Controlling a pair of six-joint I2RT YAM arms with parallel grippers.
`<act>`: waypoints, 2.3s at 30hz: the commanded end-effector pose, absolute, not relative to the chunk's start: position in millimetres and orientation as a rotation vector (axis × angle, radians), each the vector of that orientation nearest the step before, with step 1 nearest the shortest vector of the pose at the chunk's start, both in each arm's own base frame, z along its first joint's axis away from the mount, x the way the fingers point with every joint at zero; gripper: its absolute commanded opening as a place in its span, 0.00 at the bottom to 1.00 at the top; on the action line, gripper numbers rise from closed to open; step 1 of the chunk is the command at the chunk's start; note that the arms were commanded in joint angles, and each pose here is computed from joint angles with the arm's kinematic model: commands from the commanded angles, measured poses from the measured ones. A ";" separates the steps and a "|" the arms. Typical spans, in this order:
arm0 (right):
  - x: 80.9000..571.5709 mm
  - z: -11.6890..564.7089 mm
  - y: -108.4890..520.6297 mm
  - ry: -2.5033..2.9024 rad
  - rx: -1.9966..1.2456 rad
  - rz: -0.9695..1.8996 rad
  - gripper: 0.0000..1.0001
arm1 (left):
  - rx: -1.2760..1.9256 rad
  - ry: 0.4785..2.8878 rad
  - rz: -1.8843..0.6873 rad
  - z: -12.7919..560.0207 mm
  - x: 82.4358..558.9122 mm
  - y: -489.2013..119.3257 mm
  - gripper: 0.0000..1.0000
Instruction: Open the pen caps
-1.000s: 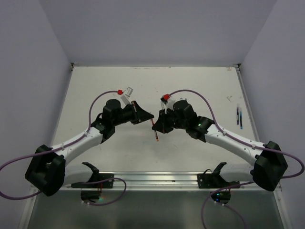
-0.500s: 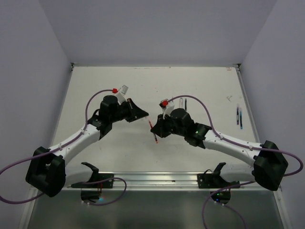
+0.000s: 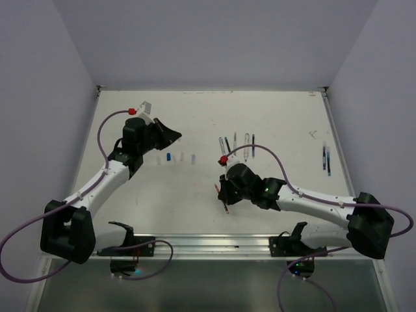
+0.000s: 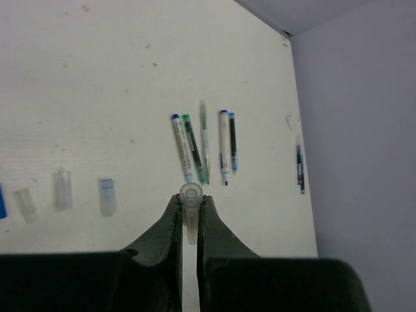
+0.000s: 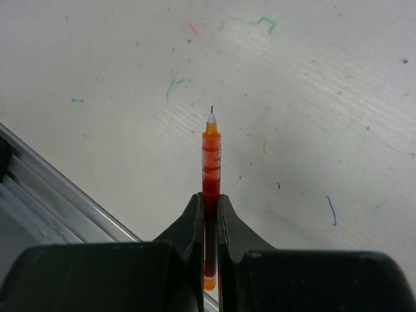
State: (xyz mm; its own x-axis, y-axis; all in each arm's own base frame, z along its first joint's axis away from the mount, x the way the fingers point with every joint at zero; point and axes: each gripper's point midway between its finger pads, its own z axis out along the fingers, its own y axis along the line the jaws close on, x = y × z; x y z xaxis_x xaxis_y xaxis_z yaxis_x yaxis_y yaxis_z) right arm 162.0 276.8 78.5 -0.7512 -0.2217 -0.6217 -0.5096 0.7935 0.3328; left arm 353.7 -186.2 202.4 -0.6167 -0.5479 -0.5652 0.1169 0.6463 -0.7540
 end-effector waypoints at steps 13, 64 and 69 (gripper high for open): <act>347.2 109.8 141.8 2.461 0.016 0.295 0.00 | -0.506 2.227 -0.270 103.2 338.9 -69.1 0.00; 439.2 34.4 110.6 2.536 0.057 0.231 0.13 | -0.626 2.340 -0.196 21.0 352.7 -52.6 0.30; 437.9 34.7 110.3 2.535 0.057 0.231 0.15 | -0.633 2.332 -0.198 22.4 351.4 -52.1 0.40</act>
State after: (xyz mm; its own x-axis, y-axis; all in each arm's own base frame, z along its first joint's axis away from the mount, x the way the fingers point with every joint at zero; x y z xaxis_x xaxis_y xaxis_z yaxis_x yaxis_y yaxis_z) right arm 423.9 107.2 22.3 -0.8510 0.0889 -0.5176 0.0054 0.9870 0.1605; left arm 352.5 -60.6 20.2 -0.6570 -0.4878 -0.5748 -0.3660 0.8729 -0.3226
